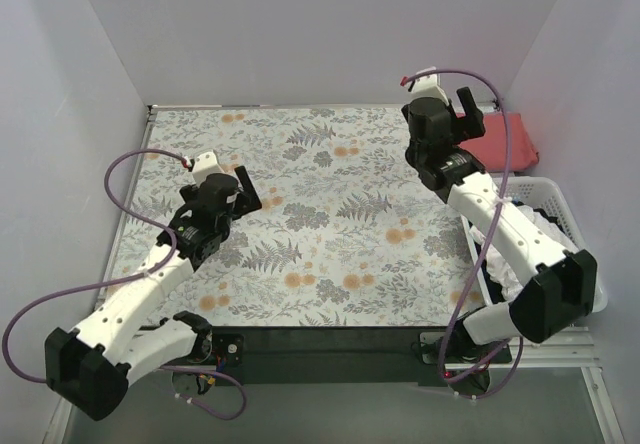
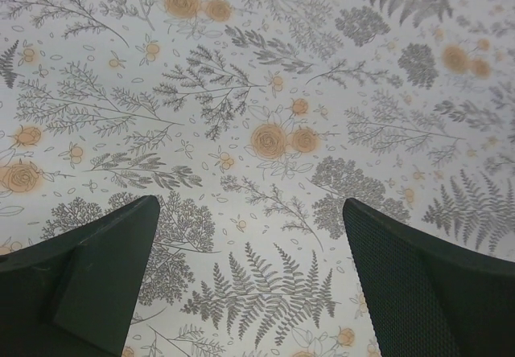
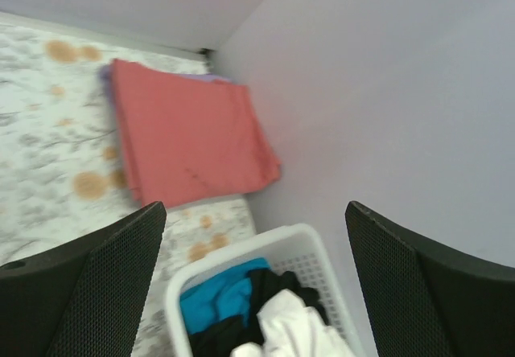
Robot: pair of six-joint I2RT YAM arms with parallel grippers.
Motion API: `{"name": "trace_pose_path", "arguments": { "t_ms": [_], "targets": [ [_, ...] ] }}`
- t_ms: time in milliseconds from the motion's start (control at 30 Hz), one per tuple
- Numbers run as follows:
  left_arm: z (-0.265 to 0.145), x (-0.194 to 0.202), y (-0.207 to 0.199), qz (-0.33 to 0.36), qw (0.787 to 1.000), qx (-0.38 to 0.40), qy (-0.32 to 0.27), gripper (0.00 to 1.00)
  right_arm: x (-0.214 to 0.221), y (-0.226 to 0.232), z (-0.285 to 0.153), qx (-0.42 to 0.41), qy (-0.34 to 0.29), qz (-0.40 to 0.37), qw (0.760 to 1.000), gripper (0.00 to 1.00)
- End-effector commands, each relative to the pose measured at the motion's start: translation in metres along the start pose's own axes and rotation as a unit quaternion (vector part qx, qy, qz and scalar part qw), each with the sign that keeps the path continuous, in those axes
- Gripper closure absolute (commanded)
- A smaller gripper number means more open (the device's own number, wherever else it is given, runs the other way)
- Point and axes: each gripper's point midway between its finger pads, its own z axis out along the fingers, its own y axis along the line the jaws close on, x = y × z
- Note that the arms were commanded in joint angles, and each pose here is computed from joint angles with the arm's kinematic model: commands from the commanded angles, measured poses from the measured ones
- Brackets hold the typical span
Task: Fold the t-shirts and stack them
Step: Reset both grippers
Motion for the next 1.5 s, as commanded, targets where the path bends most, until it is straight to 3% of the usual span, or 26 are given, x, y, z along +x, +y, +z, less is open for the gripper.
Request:
{"name": "trace_pose_path", "arguments": {
  "t_ms": [0, 167, 333, 433, 567, 800, 967, 1133, 1467],
  "targets": [
    [-0.026, -0.032, 0.0, -0.028, 0.999, 0.019, -0.041, 0.02, 0.01, 0.02, -0.037, -0.132, 0.013, 0.153, 0.979, 0.02],
    [-0.059, -0.049, 0.016, -0.057, 0.994, 0.036, -0.083, 0.02, 0.023, 0.033, -0.083, -0.26, -0.017, 0.239, 0.935, 0.02],
    [-0.086, -0.058, 0.031, -0.088, 0.985, 0.061, -0.133, 0.02, 0.042, 0.009, -0.125, -0.308, -0.059, 0.301, 0.901, 0.02],
    [-0.097, -0.059, 0.037, -0.088, 0.978, 0.089, -0.164, 0.02, 0.066, -0.004, -0.142, -0.31, -0.082, 0.318, 0.893, 0.02],
    [-0.102, -0.052, 0.045, -0.086, 0.973, 0.102, -0.187, 0.02, 0.108, -0.017, -0.145, -0.267, -0.095, 0.333, 0.899, 0.02],
    [-0.106, -0.043, 0.055, -0.092, 0.96, 0.124, -0.232, 0.02, 0.118, -0.033, -0.158, -0.258, -0.164, 0.35, 0.886, 0.02],
    [-0.108, -0.054, 0.058, -0.088, 0.949, 0.122, -0.277, 0.02, 0.126, -0.015, -0.151, -0.263, -0.149, 0.322, 0.897, 0.02],
    [-0.101, -0.053, 0.053, -0.063, 0.951, 0.124, -0.278, 0.02, 0.133, 0.006, -0.144, -0.277, -0.12, 0.293, 0.907, 0.02],
    [-0.095, -0.048, 0.05, -0.049, 0.954, 0.123, -0.27, 0.02, 0.137, 0.003, -0.142, -0.265, -0.119, 0.297, 0.909, 0.02]
  ]
}}
